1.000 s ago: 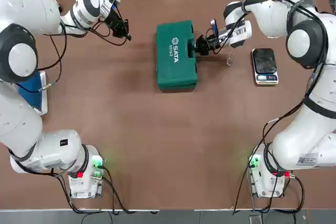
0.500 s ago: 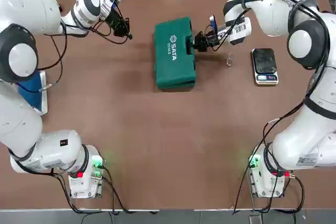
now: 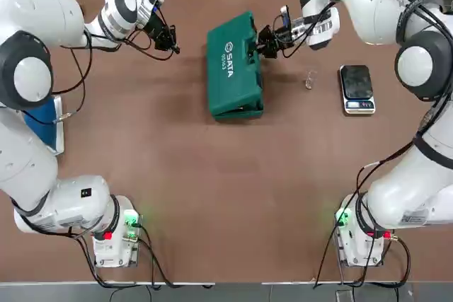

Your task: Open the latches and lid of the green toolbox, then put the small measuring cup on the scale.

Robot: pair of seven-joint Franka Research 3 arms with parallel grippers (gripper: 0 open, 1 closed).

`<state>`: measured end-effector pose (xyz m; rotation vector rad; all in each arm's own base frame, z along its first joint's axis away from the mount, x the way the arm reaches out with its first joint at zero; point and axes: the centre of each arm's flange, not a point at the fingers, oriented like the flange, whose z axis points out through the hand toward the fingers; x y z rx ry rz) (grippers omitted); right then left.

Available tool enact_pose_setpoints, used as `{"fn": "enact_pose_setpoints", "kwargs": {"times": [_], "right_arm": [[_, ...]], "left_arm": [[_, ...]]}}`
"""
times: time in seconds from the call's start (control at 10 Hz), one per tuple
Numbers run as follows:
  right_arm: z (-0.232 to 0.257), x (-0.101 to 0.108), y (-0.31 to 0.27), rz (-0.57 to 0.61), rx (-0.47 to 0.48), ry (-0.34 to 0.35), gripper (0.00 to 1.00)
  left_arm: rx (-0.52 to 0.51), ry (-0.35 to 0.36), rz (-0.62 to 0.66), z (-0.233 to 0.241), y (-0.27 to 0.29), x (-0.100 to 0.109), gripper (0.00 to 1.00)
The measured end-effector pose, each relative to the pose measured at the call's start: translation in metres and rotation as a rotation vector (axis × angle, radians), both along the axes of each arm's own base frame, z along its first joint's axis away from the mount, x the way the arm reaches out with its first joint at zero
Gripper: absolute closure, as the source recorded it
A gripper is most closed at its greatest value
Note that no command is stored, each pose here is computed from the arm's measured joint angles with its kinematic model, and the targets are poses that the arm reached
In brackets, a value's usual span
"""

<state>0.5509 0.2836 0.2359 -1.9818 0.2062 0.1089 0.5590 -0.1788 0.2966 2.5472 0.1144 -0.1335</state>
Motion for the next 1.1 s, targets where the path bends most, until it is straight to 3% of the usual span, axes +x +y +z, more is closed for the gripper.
{"fn": "enact_pose_setpoints", "kwargs": {"times": [0.2, 0.8, 1.1], "right_arm": [[0.021, -0.006, 0.02, -0.017, -0.007, 0.02, 0.48], [0.078, -0.044, 0.097, -0.062, -0.014, 0.098, 0.45], [0.104, -0.053, 0.122, -0.1, -0.002, 0.122, 0.3]], "left_arm": [[0.0, -0.003, -0.001, 0.0, -0.002, 0.0, 0.99], [0.0, -0.005, 0.0, 0.0, -0.001, 0.001, 0.99], [0.0, -0.001, 0.005, -0.006, 0.012, 0.002, 0.99]]}}
